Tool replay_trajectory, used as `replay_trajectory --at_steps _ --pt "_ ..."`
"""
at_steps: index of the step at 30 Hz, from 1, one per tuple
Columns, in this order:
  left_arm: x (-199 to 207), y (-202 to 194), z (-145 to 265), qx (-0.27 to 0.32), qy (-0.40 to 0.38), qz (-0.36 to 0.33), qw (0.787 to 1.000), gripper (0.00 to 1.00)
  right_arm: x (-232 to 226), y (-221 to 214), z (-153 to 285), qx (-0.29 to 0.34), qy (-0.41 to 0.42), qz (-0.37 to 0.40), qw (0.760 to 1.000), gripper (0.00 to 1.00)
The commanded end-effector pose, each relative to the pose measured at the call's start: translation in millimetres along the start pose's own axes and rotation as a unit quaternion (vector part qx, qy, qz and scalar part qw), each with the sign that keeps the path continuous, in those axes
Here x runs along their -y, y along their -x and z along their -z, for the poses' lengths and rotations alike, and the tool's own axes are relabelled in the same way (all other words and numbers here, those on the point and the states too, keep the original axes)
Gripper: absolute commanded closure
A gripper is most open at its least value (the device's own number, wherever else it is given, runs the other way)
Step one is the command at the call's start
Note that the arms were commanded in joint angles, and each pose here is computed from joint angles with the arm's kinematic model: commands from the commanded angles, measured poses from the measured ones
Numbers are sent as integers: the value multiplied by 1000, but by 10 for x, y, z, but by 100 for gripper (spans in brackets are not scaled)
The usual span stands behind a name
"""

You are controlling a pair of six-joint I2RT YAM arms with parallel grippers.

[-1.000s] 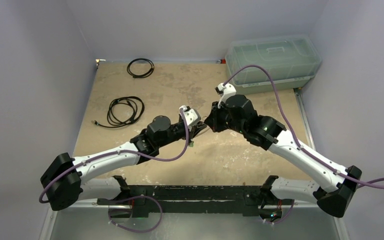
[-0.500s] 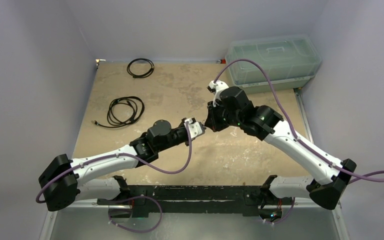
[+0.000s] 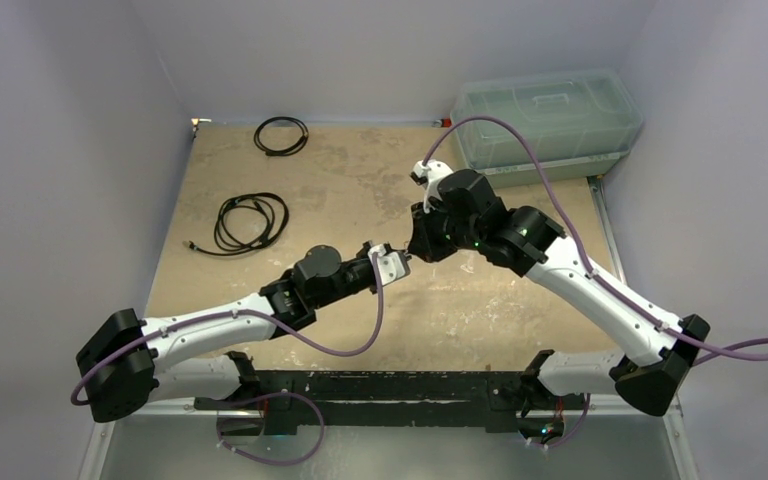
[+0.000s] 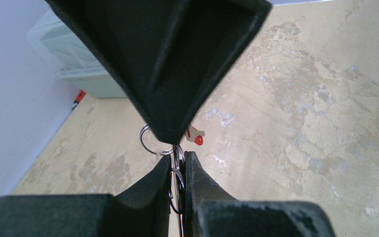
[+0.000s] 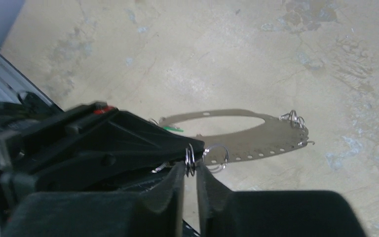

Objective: Put the keys on the keyring

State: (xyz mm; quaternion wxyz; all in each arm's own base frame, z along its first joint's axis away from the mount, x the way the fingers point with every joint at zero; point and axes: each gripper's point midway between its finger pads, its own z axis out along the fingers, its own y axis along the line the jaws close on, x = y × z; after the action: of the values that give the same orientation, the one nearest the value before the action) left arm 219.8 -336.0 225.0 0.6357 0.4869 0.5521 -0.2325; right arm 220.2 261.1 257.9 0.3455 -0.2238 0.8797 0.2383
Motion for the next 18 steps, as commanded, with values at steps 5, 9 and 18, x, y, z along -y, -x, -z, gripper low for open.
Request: replay_trajectory --at_steps 5,9,18 --pt "-28 321 -64 58 16 64 996 100 -34 741 466 170 5 -14 985 47" --pt "-68 351 -150 61 30 105 992 100 8 783 623 236 11 -52 970 38" --pt "-220 569 -219 105 73 219 967 100 151 561 605 284 14 -110 952 42"
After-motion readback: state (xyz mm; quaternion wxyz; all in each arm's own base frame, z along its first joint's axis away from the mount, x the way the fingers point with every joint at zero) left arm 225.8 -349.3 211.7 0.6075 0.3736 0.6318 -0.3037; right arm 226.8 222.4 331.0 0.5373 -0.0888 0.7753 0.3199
